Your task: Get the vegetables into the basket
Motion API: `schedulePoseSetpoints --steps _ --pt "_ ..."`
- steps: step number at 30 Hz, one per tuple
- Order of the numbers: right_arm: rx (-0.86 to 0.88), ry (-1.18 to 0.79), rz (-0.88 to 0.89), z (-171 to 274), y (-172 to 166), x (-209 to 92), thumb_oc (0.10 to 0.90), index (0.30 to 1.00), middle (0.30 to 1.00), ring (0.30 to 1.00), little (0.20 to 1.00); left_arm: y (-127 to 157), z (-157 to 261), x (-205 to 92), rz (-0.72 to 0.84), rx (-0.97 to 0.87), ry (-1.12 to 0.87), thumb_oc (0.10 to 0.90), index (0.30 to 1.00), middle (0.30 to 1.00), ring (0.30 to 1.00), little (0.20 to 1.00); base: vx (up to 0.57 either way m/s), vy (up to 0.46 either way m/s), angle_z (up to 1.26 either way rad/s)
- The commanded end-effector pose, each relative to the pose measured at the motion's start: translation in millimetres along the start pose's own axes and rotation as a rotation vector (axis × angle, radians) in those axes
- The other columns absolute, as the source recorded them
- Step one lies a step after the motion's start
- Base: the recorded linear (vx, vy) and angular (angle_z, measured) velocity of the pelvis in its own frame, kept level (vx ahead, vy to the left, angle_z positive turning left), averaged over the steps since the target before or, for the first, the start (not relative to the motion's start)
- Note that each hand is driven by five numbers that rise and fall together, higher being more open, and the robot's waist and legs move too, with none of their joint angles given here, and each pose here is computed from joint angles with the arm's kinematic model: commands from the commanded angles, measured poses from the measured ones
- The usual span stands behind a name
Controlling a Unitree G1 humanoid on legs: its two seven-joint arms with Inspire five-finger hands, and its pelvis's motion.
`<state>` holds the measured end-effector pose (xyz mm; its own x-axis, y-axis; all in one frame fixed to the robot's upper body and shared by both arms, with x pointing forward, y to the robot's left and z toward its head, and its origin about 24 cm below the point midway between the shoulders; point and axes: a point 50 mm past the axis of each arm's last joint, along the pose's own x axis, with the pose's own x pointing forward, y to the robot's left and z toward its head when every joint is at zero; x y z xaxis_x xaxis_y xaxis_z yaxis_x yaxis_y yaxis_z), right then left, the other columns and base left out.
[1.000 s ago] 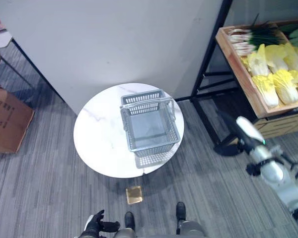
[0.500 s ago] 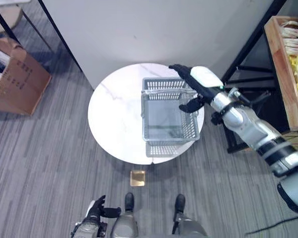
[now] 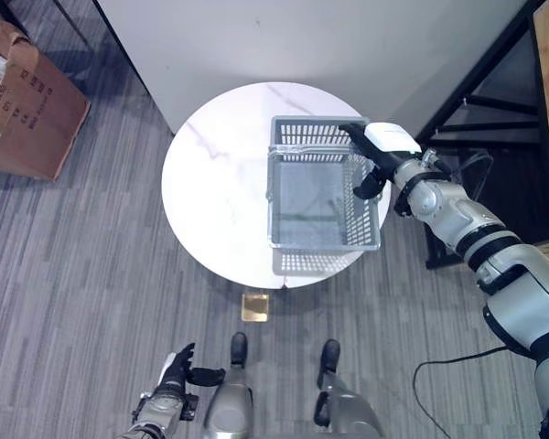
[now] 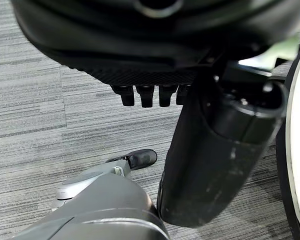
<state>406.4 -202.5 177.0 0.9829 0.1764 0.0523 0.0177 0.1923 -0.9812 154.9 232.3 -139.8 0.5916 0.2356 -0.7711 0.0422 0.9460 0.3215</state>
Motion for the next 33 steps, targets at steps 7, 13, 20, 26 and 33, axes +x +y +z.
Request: schedulePoseSetpoints --steps 7,13,20,26,33 --pt "-0.084 -0.083 -0.213 39 -70 22 0.4 0.3 0.3 0.3 0.3 13 -14 -2 0.052 0.083 0.057 0.9 1.0 1.0 1.0 1.0 0.0 0.007 0.04" --pt "-0.093 0.007 -0.166 25 -54 24 0.4 0.3 0.3 0.3 0.3 12 -9 -1 0.053 0.092 0.04 0.9 1.0 1.0 1.0 1.0 0.0 0.0 0.0" --pt "-0.027 0.165 -0.089 -12 -23 12 0.4 0.3 0.3 0.3 0.3 4 -9 -1 0.025 0.119 0.042 0.9 1.0 1.0 1.0 1.0 -0.01 0.011 0.04" --pt "0.126 0.123 -0.123 -17 -21 4 0.4 0.3 0.3 0.3 0.3 5 -20 -4 0.011 0.132 0.085 0.9 1.0 1.0 1.0 1.0 -0.01 0.013 0.0" --pt "0.259 -0.157 -0.137 23 -32 -7 0.4 0.3 0.3 0.3 0.3 9 -40 -10 0.009 0.108 0.163 0.9 1.0 1.0 1.0 1.0 0.03 0.009 -0.13"
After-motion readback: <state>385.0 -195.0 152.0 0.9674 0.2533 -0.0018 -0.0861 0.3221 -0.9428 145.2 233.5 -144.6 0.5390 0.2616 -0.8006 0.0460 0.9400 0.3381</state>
